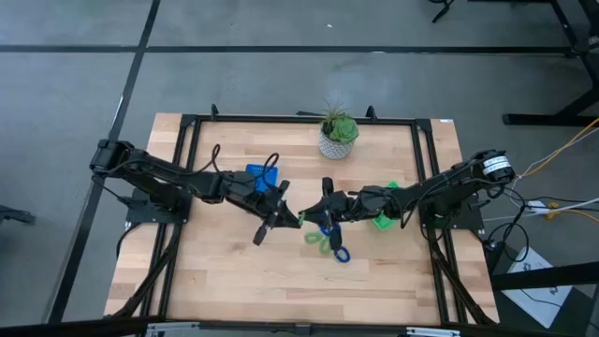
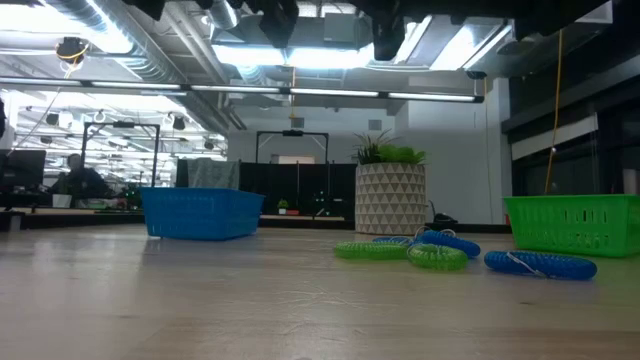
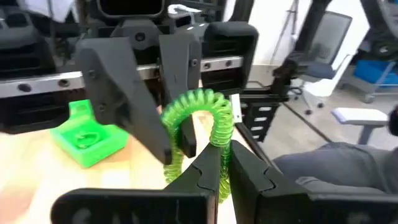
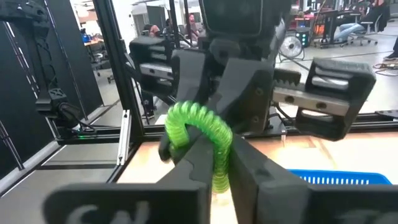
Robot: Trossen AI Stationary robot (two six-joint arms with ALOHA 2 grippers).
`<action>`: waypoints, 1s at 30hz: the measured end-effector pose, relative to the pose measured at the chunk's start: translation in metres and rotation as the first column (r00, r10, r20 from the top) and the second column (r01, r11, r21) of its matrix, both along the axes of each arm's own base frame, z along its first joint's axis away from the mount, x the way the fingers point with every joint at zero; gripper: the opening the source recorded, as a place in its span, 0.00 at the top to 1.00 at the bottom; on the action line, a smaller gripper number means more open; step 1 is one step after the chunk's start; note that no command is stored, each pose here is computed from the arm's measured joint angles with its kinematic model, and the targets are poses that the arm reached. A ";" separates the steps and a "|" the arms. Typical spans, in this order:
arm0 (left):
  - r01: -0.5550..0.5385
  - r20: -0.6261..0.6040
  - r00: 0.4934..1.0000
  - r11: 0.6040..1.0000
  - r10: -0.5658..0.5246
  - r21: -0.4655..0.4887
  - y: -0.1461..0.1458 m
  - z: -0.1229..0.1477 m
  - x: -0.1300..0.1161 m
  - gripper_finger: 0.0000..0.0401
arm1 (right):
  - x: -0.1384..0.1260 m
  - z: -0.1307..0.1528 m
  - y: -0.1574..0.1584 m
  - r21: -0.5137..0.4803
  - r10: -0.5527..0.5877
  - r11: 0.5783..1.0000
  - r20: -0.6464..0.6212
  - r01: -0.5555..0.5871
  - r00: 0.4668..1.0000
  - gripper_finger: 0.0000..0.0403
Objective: Sort items
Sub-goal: Put the green spring keychain into the green bin
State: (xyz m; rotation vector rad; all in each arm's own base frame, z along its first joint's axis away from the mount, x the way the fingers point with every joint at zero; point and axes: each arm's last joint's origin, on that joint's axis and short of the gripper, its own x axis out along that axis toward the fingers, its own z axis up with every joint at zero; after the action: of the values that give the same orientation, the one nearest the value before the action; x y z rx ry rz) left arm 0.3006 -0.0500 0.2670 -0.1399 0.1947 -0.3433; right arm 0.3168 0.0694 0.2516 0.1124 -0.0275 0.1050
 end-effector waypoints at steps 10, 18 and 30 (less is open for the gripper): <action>-0.055 -0.014 0.998 0.998 0.055 -0.005 0.001 -0.001 0.000 0.86 | 0.000 -0.001 0.000 0.033 0.000 0.999 -0.014 0.000 1.000 0.94; -0.059 -0.035 0.998 0.998 0.058 -0.010 0.001 -0.002 0.000 0.70 | -0.002 -0.002 -0.001 0.055 -0.003 0.998 -0.051 0.006 0.999 0.96; -0.099 -0.082 0.992 0.995 0.100 0.010 0.004 -0.007 -0.001 0.60 | -0.023 0.004 -0.002 0.144 0.024 0.990 -0.241 0.011 0.970 0.96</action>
State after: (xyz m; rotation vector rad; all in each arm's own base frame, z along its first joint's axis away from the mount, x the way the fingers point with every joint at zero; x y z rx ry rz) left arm 0.2999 -0.0460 0.2599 -0.1578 0.2693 -0.2378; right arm 0.2937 0.0678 0.2558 0.2697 0.2096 0.0950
